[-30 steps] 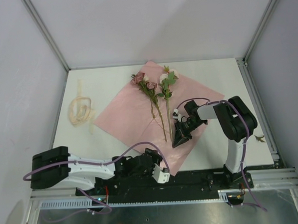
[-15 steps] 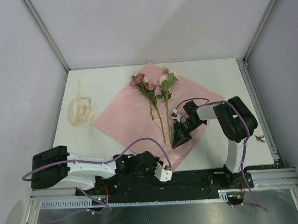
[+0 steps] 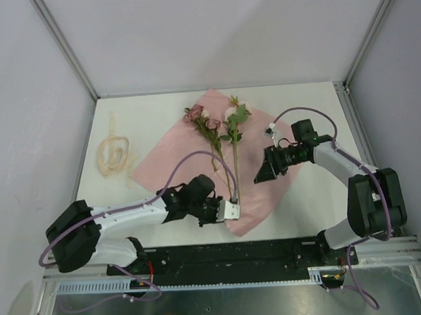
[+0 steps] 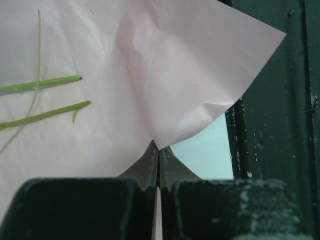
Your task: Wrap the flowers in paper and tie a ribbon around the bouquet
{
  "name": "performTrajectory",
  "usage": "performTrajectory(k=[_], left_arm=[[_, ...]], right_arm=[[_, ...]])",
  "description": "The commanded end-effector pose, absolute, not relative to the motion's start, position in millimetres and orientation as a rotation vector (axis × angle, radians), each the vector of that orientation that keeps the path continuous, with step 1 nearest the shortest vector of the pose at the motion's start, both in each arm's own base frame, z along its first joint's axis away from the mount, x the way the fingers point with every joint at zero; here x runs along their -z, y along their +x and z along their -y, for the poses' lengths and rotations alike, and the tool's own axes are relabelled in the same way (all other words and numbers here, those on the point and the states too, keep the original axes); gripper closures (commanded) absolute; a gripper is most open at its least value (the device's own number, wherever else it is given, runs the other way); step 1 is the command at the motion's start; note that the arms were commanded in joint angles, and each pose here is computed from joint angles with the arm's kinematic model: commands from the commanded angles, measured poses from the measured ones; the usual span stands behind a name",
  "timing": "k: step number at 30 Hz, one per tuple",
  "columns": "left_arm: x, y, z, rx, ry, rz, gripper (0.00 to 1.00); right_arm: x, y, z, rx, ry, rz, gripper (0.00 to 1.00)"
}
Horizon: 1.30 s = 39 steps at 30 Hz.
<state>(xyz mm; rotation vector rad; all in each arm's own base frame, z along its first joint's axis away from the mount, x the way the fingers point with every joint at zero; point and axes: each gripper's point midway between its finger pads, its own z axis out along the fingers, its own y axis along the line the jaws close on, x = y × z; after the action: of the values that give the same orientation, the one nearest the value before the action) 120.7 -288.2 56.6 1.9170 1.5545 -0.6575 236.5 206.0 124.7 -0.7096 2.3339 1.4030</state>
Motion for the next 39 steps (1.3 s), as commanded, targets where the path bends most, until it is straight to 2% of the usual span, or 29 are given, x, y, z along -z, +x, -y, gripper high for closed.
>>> performTrajectory(k=[1, 8, 17, 25, 27, 29, 32, 35, 38, 39], left_arm=[[-69, 115, 291, 0.946, 1.828, -1.729, 1.00], [-79, 139, 296, 1.177, 1.654, -1.913, 1.00], [-81, 163, 298, 1.315, 1.492, -2.052, 0.97], [-72, 171, 295, 1.343, 1.452, -2.119, 0.95], [-72, 173, 295, 1.340, 1.446, -2.128, 0.95], [-72, 177, 294, 1.343, 1.424, -2.146, 0.94], [-72, 180, 290, 1.345, 1.396, -2.166, 0.92], [-74, 180, 287, 1.355, 1.377, -2.176, 0.90], [-77, 180, 285, 1.357, 1.349, -2.193, 0.80], [-79, 181, 284, 1.356, 1.332, -2.200, 0.72]], right_arm=[[-145, 216, -204, -1.432, -0.956, -2.123, 0.28], [-141, 183, -212, -1.329, -1.245, -1.888, 0.25], [-131, 156, -225, -1.156, -1.465, -1.631, 0.21], [-116, 164, -248, -0.976, -1.564, -1.569, 0.23], [-111, 168, -254, -0.935, -1.594, -1.566, 0.27], [-106, 173, -259, -0.910, -1.620, -1.577, 0.40], [-102, 182, -264, -0.887, -1.621, -1.622, 0.69], [-98, 189, -267, -0.877, -1.620, -1.659, 0.92], [-100, 194, -270, -0.879, -1.612, -1.676, 0.99], [-101, 196, -271, -0.885, -1.597, -1.691, 1.00]])
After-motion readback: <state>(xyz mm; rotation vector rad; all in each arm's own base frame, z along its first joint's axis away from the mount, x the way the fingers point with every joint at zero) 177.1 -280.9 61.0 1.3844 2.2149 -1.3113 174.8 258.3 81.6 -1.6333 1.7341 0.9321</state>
